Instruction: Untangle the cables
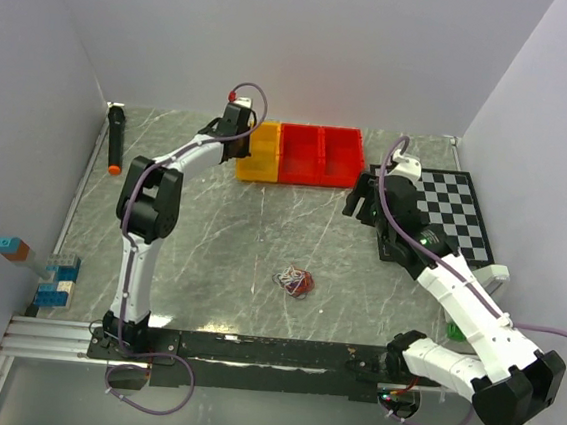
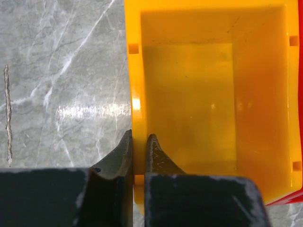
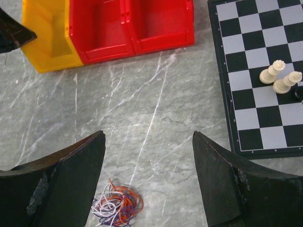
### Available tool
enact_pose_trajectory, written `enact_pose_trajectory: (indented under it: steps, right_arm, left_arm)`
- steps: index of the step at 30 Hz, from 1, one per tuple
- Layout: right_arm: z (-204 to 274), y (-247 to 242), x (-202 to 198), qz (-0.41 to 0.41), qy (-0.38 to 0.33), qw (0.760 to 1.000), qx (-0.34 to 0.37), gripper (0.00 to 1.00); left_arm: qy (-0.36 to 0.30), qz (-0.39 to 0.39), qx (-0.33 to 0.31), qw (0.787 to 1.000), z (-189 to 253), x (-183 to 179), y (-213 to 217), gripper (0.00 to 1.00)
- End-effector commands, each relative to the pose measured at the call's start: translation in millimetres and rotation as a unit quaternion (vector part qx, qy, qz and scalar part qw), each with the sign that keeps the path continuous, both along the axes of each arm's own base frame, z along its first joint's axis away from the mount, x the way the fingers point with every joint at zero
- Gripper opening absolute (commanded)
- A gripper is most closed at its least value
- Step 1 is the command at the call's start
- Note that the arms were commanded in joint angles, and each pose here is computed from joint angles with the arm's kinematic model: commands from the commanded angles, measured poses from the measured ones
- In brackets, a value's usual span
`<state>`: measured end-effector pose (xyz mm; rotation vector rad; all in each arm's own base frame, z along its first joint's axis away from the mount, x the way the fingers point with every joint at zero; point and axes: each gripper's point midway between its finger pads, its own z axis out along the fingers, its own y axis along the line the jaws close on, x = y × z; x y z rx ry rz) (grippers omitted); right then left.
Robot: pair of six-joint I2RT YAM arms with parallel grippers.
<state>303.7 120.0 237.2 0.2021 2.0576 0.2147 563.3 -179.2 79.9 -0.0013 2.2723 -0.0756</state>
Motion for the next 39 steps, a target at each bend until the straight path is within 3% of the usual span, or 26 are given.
enact_pose_trajectory:
  steps: [1,15,22,32,35,39]
  right_arm:
    - [2.1,-1.3,2.4,-0.012,-0.009,1.0,0.003,0.81]
    - [-58.0,18.0,16.0,-0.016,0.087,0.996,-0.014,0.78]
    - [-82.8,45.1,9.2,0.012,0.11,0.994,-0.022,0.77]
    - [-128.8,36.6,-1.7,-0.017,0.166,0.984,-0.058,0.69]
    - [-138.0,34.1,-2.9,-0.021,0.176,0.982,-0.069,0.65]
    - [-145.1,31.6,-1.9,-0.025,0.182,0.98,-0.08,0.56]
  left_arm:
    - [0.032,-0.003,0.043,0.999,-9.8,-32.3,23.3,0.01]
    - [0.058,-0.084,0.08,0.992,-2.4,-156.8,61.0,0.04]
    - [0.062,-0.12,0.068,0.989,12.7,-204.0,66.7,0.24]
    - [0.089,-0.154,0.043,0.983,5.3,-238.6,62.0,0.35]
    - [0.095,-0.164,0.036,0.981,5.3,-243.5,59.1,0.46]
    - [0.085,-0.191,0.017,0.978,20.5,-249.4,50.5,0.71]
